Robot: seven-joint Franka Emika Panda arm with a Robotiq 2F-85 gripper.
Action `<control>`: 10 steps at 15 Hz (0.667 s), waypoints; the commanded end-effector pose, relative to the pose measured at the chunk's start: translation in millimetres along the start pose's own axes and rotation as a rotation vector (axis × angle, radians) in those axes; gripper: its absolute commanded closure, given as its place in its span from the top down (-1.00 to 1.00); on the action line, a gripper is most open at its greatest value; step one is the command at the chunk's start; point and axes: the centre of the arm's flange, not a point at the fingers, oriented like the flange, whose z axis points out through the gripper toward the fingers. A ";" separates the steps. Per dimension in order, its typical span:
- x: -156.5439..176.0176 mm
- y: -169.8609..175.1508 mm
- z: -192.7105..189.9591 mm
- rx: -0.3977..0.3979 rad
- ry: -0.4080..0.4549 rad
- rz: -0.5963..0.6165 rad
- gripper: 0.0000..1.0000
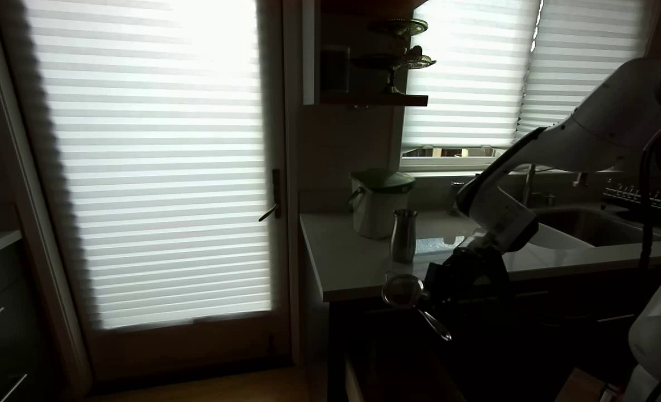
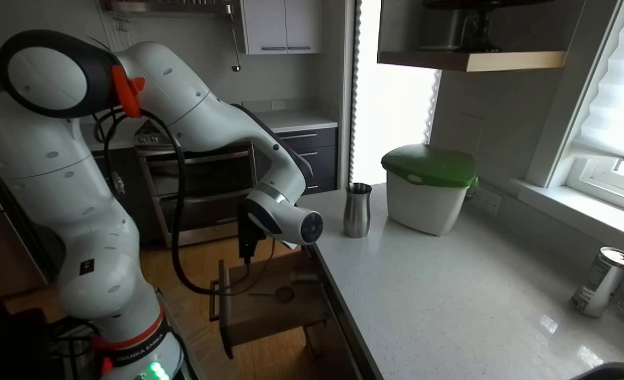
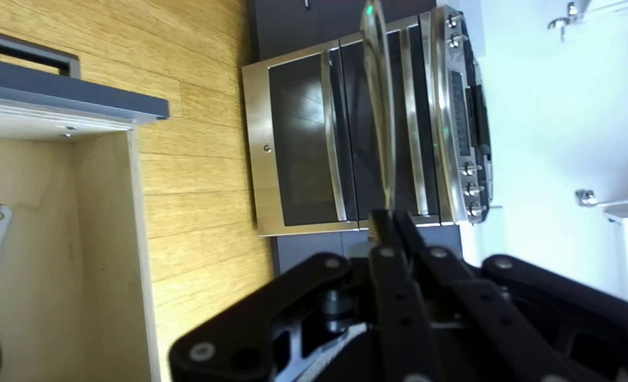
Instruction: Move the metal object to the counter
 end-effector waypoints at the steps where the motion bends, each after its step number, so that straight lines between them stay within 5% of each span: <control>1: 13.8 -24.7 -4.9 0.118 0.073 0.057 -0.98; 6: 62.0 -58.4 3.6 0.251 0.295 0.081 -0.98; 10: 92.7 -69.4 11.2 0.262 0.506 0.084 -0.98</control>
